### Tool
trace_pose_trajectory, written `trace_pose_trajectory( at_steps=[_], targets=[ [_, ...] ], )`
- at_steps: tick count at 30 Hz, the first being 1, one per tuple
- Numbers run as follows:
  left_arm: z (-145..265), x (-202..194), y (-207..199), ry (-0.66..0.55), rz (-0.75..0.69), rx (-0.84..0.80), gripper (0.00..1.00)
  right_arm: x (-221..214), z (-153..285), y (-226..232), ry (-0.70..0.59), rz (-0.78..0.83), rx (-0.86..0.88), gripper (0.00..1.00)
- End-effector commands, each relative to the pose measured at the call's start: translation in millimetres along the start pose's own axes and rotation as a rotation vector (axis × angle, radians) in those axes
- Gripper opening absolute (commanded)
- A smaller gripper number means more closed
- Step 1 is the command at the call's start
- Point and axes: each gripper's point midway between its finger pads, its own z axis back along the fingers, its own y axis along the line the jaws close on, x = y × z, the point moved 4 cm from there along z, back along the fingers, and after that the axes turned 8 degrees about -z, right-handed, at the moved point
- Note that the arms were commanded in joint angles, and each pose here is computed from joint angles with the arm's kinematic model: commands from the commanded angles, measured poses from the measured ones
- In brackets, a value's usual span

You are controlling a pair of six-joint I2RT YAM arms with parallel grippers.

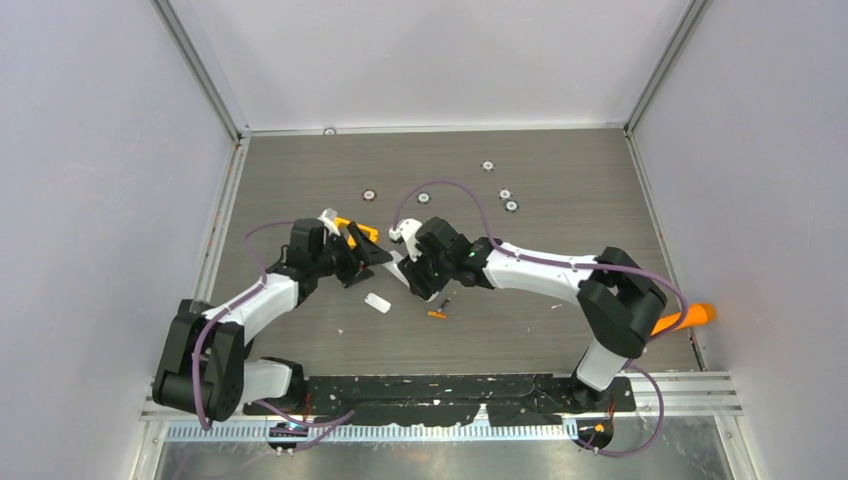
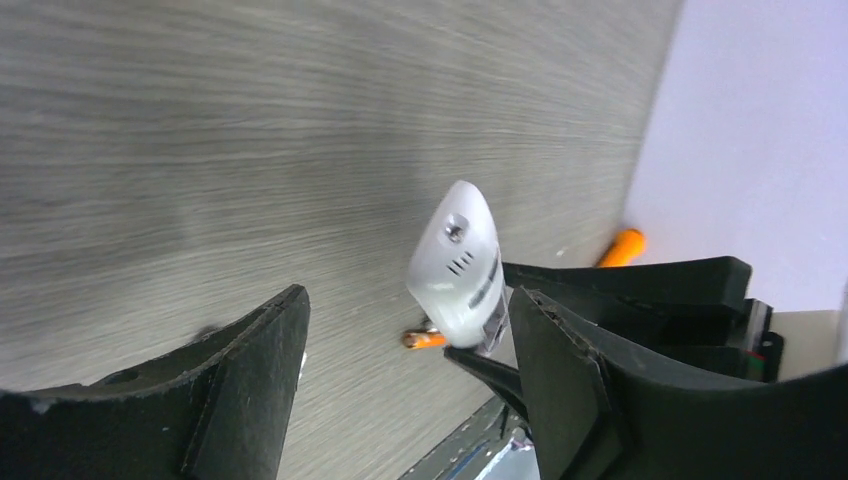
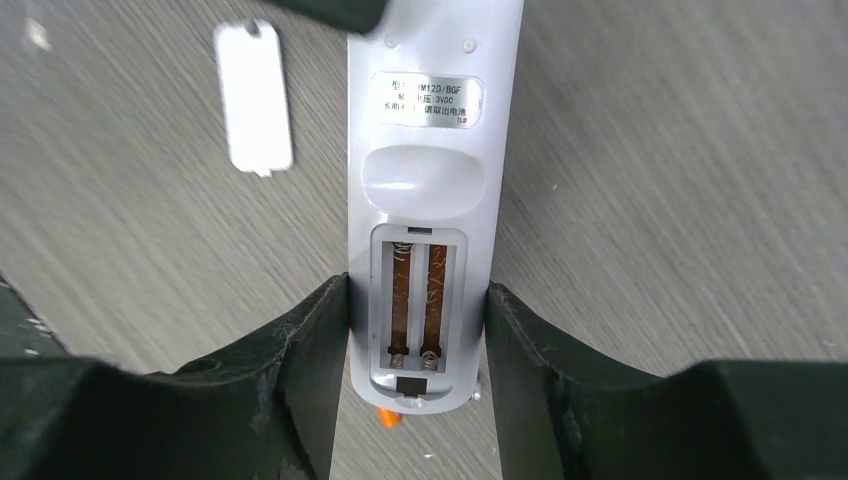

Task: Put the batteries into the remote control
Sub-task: Pick up the remote control from the center of the board.

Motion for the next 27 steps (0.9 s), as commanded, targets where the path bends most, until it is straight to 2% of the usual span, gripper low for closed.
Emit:
trace_pose_trajectory(
  at_steps=[1,8,15,24,25,27],
  targets=[
    [15,24,-54,-0.151,-0.1,-0.318,0.75,53,38,17,-0.242,-0.068,0.068,0.27],
    [18,14,-83,-0.162,-0.176,-0.448,0.75,71,55,32,-0.312,-0.163,0.145,0.28],
    [9,14,-81,-0.165,-0.089,-0.425,0.61,71,51,31,-0.298,-0.204,0.137,0.28],
    [4,4,-80,-0.16,-0.081,-0.412,0.4,74,48,31,-0.293,-0.287,0.123,0.28],
    [3,4,-79,-0.16,-0.081,-0.41,0.37,74,48,31,-0.291,-0.296,0.125,0.28],
    [3,4,-78,-0.161,-0.079,-0.411,0.19,74,49,32,-0.29,-0.306,0.131,0.28]
  ],
)
